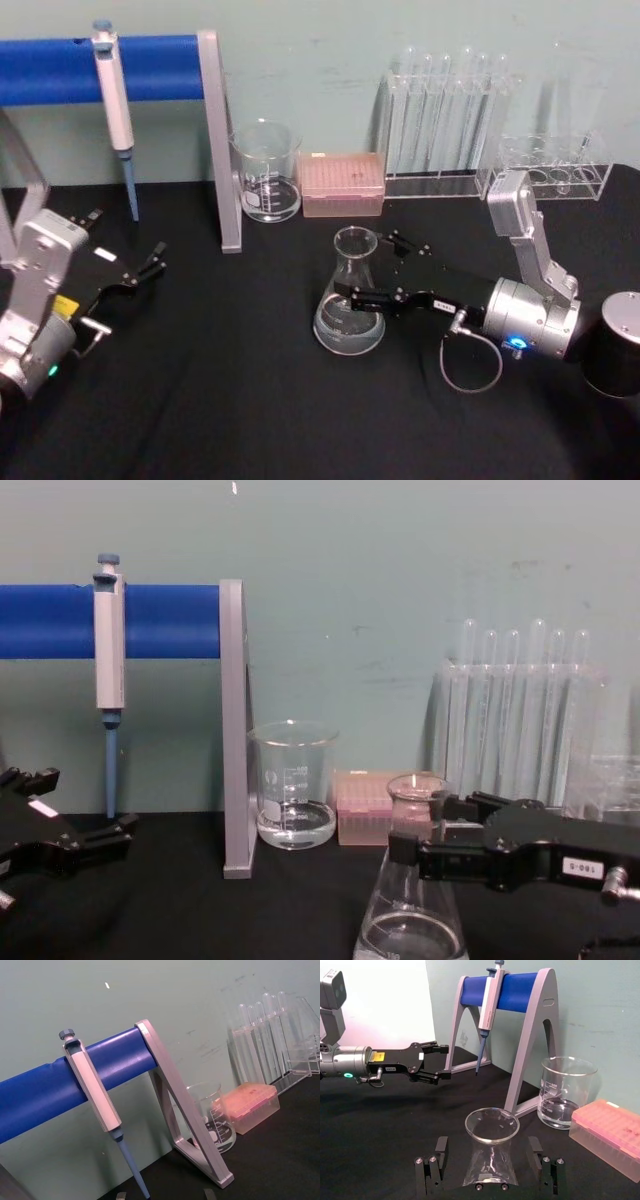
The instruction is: Grasp the erlenmeyer flask with one hand, shake it three times, then place it back.
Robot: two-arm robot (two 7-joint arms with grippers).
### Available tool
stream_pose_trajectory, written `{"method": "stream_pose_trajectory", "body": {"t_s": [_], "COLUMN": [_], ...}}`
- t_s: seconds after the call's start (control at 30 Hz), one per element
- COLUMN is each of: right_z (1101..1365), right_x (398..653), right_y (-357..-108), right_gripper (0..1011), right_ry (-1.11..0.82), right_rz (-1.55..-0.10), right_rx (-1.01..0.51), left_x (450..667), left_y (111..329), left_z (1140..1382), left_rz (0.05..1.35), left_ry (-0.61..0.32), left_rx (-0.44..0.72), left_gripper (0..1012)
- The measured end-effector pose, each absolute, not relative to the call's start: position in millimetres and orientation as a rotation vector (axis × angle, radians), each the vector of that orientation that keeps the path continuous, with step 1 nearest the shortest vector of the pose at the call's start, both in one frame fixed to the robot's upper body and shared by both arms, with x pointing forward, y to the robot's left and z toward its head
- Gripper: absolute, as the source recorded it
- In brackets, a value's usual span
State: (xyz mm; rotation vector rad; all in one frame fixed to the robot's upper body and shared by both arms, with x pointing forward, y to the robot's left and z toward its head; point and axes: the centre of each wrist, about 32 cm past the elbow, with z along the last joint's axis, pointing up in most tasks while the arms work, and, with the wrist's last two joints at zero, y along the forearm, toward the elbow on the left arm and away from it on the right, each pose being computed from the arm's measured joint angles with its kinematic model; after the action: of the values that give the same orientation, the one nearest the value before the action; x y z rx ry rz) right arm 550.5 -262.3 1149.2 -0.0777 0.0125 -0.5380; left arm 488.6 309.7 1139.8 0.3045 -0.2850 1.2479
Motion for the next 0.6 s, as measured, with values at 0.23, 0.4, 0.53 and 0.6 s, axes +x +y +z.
{"method": "stream_pose_trajectory", "body": {"t_s": [0.23,0.4,0.53,0.6], "right_z": [1148.5,1148.1,1147.7,1147.3], "right_x": [550.6,550.7,551.7,552.3], "right_y": [-262.4,-261.5,-261.2,-260.9], "right_gripper": [1003,1003,1002,1003], "right_ry": [0.02,0.024,0.026,0.028], "right_rz": [-0.536,-0.539,-0.542,-0.544], "right_rx": [-0.074,-0.072,-0.071,-0.07], "left_x": [488.6,488.6,488.6,488.6], "left_y": [309.7,309.7,309.7,309.7], "left_z": [1139.8,1139.8,1139.8,1139.8], "left_rz": [1.248,1.248,1.248,1.248], "left_ry": [-0.285,-0.285,-0.285,-0.285], "left_rx": [0.304,0.304,0.304,0.304], "left_gripper": [1001,1001,1001,1001]}}
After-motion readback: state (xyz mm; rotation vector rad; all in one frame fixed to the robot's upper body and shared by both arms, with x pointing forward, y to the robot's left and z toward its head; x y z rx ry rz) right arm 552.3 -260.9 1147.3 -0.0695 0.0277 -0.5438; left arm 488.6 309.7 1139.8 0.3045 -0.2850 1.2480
